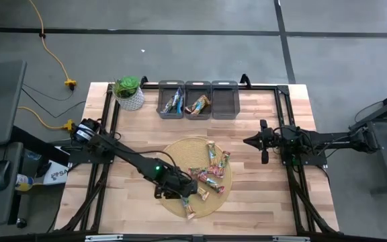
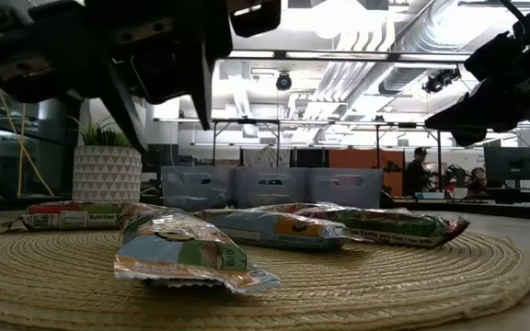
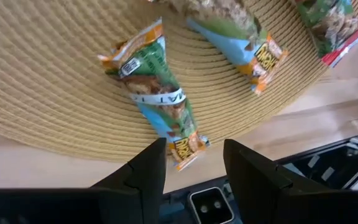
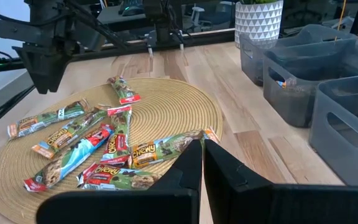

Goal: Pick and place Granola Bars by type
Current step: Put the yellow granola bar into the middle black bin

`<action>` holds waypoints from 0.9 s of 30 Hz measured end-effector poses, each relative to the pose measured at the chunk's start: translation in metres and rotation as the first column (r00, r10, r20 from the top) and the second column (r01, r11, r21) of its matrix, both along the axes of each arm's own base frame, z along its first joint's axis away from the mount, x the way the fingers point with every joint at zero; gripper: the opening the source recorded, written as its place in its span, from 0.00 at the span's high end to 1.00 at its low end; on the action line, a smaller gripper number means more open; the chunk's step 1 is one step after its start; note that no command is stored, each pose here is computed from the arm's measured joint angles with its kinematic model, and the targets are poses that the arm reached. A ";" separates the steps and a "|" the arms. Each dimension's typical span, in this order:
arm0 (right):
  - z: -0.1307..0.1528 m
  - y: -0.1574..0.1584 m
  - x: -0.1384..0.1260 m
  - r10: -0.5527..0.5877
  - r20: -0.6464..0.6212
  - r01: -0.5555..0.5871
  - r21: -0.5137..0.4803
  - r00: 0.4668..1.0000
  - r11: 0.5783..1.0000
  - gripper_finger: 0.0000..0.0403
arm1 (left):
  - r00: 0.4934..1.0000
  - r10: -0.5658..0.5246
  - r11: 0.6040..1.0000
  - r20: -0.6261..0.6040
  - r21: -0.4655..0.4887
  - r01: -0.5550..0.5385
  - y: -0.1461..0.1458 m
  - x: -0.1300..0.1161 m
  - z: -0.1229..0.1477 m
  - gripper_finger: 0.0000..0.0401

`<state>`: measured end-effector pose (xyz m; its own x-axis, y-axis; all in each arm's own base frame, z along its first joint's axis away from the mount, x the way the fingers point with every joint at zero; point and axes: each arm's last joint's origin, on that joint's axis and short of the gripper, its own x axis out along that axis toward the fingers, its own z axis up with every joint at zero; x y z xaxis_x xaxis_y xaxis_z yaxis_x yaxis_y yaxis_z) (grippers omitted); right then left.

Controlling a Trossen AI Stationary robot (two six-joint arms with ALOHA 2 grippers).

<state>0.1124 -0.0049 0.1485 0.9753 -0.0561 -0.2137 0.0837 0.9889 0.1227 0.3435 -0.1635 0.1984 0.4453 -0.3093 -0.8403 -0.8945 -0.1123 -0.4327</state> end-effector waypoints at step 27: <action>0.000 0.000 0.000 0.000 -0.003 0.000 0.000 1.000 1.000 1.00 | 0.980 0.182 0.980 -0.077 -0.067 -0.187 0.007 0.006 -0.005 0.30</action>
<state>0.1123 -0.0049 0.1482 0.9746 -0.0563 -0.2167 0.0843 0.9889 0.1226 0.3491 -0.1566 0.1935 0.4410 -0.2895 -0.8496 -0.8834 -0.3073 -0.3538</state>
